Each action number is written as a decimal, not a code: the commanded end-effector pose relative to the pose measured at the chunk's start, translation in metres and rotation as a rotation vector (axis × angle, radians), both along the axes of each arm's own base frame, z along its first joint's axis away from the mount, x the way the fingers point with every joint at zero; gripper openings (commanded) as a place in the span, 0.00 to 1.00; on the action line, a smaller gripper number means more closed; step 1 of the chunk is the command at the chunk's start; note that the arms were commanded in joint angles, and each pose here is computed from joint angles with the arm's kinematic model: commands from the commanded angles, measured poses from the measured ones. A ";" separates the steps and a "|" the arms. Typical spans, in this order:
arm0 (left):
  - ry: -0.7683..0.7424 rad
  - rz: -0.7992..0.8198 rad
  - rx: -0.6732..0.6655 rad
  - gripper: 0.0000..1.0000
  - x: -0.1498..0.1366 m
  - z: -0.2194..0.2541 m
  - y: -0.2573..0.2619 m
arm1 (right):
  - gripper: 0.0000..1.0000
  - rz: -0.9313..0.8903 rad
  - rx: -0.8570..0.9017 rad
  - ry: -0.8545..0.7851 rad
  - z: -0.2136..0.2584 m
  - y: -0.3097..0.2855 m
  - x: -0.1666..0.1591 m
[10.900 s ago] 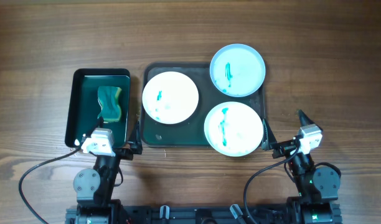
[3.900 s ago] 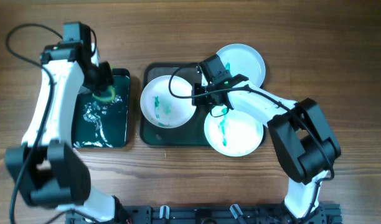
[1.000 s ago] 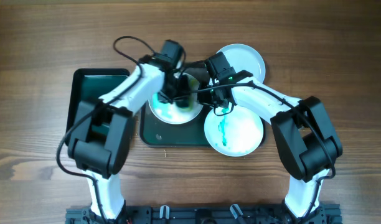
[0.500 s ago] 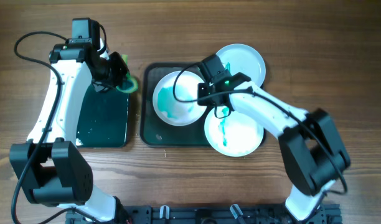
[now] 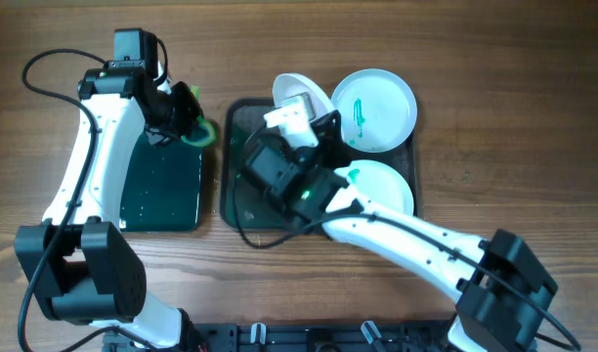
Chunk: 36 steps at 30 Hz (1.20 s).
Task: Clean dirty plates on tray and stack at the side
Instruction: 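Scrub the lower-left white plate with the sponge while the right gripper holds it, then lift the scrubbed plate with the right gripper and place it right of the tray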
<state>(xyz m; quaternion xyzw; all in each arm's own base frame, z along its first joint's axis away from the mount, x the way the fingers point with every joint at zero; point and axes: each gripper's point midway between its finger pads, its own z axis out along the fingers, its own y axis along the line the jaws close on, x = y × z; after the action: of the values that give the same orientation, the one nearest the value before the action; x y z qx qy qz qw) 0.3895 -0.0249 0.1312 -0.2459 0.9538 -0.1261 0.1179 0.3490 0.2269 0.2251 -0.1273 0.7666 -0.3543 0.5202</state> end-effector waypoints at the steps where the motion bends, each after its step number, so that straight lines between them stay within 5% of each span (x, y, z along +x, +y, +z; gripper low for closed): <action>1: -0.028 -0.022 0.015 0.04 0.004 0.008 0.001 | 0.04 -0.057 -0.155 -0.112 0.047 -0.002 -0.016; 6: -0.027 -0.016 0.033 0.04 0.004 0.007 0.004 | 0.04 -0.045 -0.106 -0.131 0.049 0.005 -0.016; 9: -0.027 -0.016 0.033 0.04 0.004 0.007 0.004 | 0.04 0.091 0.010 0.006 0.017 0.024 -0.008; 14: -0.025 -0.033 0.033 0.04 0.003 0.007 -0.003 | 0.04 0.125 0.457 0.346 -0.045 0.018 -0.008; 19: -0.028 -0.085 0.040 0.04 0.001 0.007 -0.023 | 0.04 0.136 0.903 0.530 -0.015 -0.038 0.006; 22: -0.029 -0.118 0.039 0.04 -0.001 0.007 -0.036 | 0.04 -0.028 1.089 0.514 -0.001 -0.128 0.011; 29: -0.031 -0.169 0.059 0.04 -0.004 0.006 -0.055 | 0.04 -0.536 1.172 0.377 -0.049 -0.307 -0.013; 36: -0.051 -0.221 0.057 0.04 -0.005 0.008 -0.075 | 0.04 -0.722 1.229 0.352 -0.147 -0.350 -0.033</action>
<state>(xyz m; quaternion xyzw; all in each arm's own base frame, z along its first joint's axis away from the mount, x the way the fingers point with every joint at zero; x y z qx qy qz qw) 0.3794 -0.0949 0.1303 -0.1521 0.9748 -0.1165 0.1147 0.3208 -0.1288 0.1127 0.3798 0.8920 0.0050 0.2450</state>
